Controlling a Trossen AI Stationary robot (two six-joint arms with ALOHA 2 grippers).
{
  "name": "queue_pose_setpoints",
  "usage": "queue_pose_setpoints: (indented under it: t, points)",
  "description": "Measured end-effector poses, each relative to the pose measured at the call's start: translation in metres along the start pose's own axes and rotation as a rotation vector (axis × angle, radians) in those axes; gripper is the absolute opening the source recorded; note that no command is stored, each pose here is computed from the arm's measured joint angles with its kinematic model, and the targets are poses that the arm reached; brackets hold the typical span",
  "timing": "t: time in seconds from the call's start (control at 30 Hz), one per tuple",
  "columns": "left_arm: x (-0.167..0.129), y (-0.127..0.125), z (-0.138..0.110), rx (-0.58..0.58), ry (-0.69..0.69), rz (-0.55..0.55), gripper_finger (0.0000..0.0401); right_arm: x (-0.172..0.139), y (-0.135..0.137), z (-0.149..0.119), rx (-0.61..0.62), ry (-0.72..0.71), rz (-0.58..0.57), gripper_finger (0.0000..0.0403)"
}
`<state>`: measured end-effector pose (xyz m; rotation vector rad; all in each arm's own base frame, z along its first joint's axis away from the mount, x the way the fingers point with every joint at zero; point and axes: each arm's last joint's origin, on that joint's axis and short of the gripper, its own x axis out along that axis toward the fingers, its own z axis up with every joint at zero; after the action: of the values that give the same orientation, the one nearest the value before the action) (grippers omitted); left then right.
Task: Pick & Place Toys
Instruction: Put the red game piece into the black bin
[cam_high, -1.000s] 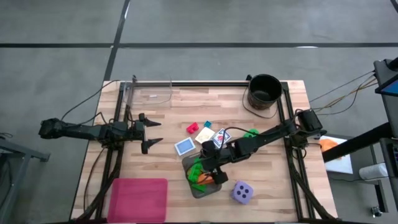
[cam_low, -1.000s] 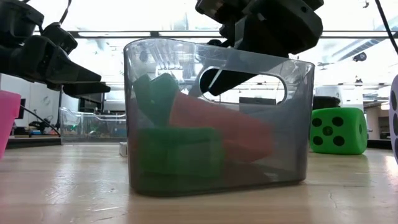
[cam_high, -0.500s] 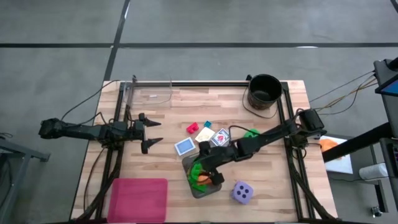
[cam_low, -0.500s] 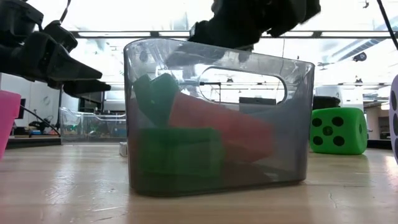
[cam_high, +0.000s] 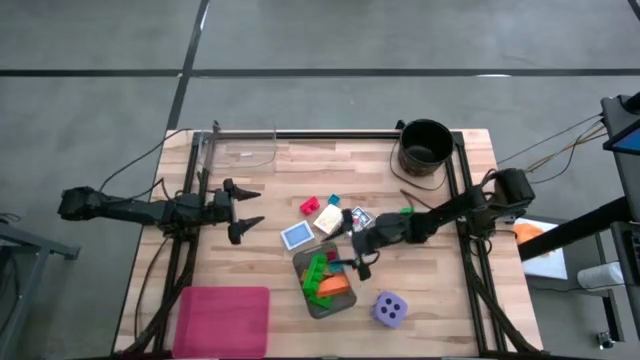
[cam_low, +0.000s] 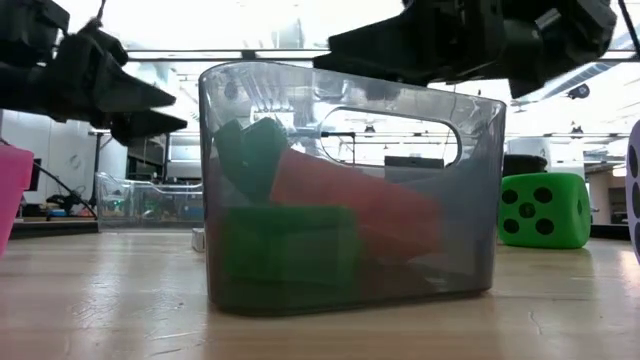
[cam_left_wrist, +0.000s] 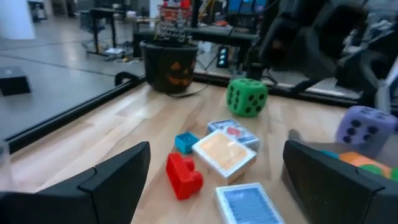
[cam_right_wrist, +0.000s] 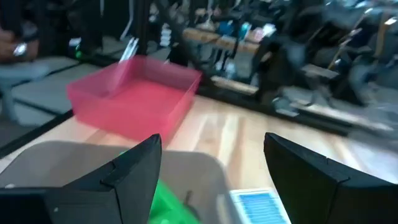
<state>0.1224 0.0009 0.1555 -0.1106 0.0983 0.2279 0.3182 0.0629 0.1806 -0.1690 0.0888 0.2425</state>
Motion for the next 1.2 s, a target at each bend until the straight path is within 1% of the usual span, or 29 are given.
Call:
queue_pose_setpoints:
  t: [0.17, 0.23, 0.3, 0.47, 0.6, 0.67, 0.73, 0.83, 0.9, 0.97, 1.03, 1.2]
  points:
    - [0.012, -0.002, -0.001, -0.019, -0.01, 0.037, 0.0369, -0.029, -0.007, 0.004, 0.001, -0.026, -0.053, 0.0278]
    - [0.02, -0.002, -0.002, -0.017, 0.04, 0.075, 0.0369, -0.038, -0.009, 0.004, 0.002, -0.029, -0.063, 0.0278]
    - [0.031, -0.004, 0.003, -0.013, 0.08, 0.1, 0.0369, -0.046, -0.01, 0.006, -0.003, -0.042, -0.076, 0.0278]
    - [0.071, -0.008, 0.012, 0.013, 0.199, 0.161, 0.0369, -0.063, -0.011, 0.005, -0.023, -0.044, -0.109, 0.0278]
    - [0.108, -0.005, 0.018, 0.033, 0.302, 0.187, 0.0369, -0.07, -0.01, 0.003, -0.024, -0.035, -0.116, 0.0278]
    - [0.125, 0.001, 0.018, 0.019, 0.377, 0.19, 0.0369, -0.07, -0.01, 0.002, -0.023, -0.036, -0.123, 0.0278]
    - [0.145, 0.006, 0.023, -0.007, 0.423, 0.196, 0.0369, -0.071, -0.01, -0.001, -0.023, -0.022, -0.129, 0.0278]
    - [0.166, 0.016, 0.02, -0.013, 0.536, 0.231, 0.0369, -0.07, -0.01, -0.004, -0.021, -0.009, -0.135, 0.0278]
    - [0.177, 0.019, 0.017, -0.012, 0.61, 0.24, 0.0369, -0.07, -0.01, -0.006, -0.017, 0.003, -0.144, 0.0278]
    - [0.188, 0.02, 0.017, -0.009, 0.653, 0.238, 0.0369, -0.069, -0.01, -0.007, -0.013, 0.011, -0.155, 0.0278]
    - [0.194, 0.021, 0.011, 0.006, 0.72, 0.244, 0.0369, -0.069, -0.01, -0.008, -0.007, 0.017, -0.159, 0.0278]
    - [0.21, 0.021, 0.006, 0.002, 0.779, 0.219, 0.0369, -0.069, -0.01, -0.008, 0.006, 0.013, -0.17, 0.0278]
